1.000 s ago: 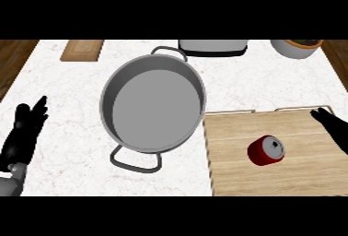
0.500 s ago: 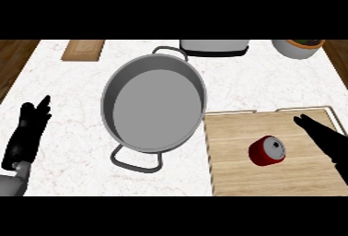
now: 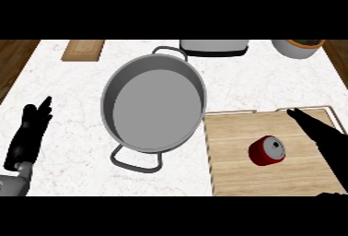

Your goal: Pick the can from the tray and place it in the pot

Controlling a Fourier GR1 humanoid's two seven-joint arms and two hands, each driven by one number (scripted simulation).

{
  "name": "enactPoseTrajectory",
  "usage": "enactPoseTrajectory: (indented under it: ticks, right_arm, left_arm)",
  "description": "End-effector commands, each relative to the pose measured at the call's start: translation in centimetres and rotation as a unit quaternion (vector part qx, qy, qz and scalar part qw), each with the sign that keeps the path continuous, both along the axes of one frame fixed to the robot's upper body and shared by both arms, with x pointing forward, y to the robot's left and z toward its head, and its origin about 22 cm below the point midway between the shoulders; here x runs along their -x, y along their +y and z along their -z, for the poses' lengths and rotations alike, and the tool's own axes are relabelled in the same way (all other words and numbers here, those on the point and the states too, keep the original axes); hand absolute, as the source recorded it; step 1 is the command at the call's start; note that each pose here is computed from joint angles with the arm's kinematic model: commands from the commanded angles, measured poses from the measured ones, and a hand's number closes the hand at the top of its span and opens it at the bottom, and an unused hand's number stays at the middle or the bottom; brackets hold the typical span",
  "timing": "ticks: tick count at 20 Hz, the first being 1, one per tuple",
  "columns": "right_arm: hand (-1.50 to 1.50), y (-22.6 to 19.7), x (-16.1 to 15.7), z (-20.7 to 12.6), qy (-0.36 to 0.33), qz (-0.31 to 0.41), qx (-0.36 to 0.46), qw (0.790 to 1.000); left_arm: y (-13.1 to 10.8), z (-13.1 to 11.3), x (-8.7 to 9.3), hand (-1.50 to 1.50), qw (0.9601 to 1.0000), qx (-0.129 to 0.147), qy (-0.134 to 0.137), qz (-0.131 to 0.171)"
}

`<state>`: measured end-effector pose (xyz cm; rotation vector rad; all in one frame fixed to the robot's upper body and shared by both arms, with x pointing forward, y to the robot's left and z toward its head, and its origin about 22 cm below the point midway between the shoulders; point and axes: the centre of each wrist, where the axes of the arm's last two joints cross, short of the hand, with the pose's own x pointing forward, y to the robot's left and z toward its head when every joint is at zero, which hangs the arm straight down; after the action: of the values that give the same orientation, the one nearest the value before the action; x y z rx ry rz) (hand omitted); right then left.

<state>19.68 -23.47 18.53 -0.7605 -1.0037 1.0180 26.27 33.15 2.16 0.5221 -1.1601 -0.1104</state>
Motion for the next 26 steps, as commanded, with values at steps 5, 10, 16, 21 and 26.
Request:
enactPoseTrajectory:
  ticks: [5,10,16,21,26]
  right_arm:
    - [-1.50,-0.3,-1.8,3.3,0.029,0.032,0.025,0.999]
    - [-1.50,0.0,-2.4,4.2,0.020,0.030,0.045,0.998]
    - [-1.50,1.4,-3.7,5.3,0.061,0.051,0.062,0.995]
    - [-1.50,-0.1,-3.6,6.0,0.064,0.045,0.053,0.995]
    - [-1.50,-0.5,-5.3,8.2,0.077,0.052,0.036,0.995]
  left_arm:
    - [-1.0,-0.9,-0.1,0.00,0.9999,-0.005,-0.005,-0.008]
    - [-0.9,-1.0,0.7,0.00,0.9999,0.007,0.008,0.001]
    - [-0.3,-1.7,-1.1,0.00,1.0000,-0.001,-0.005,0.003]
    - [0.3,-0.8,0.1,0.00,1.0000,-0.005,0.003,-0.007]
    - [0.7,0.8,0.3,0.00,0.9999,0.005,-0.002,-0.013]
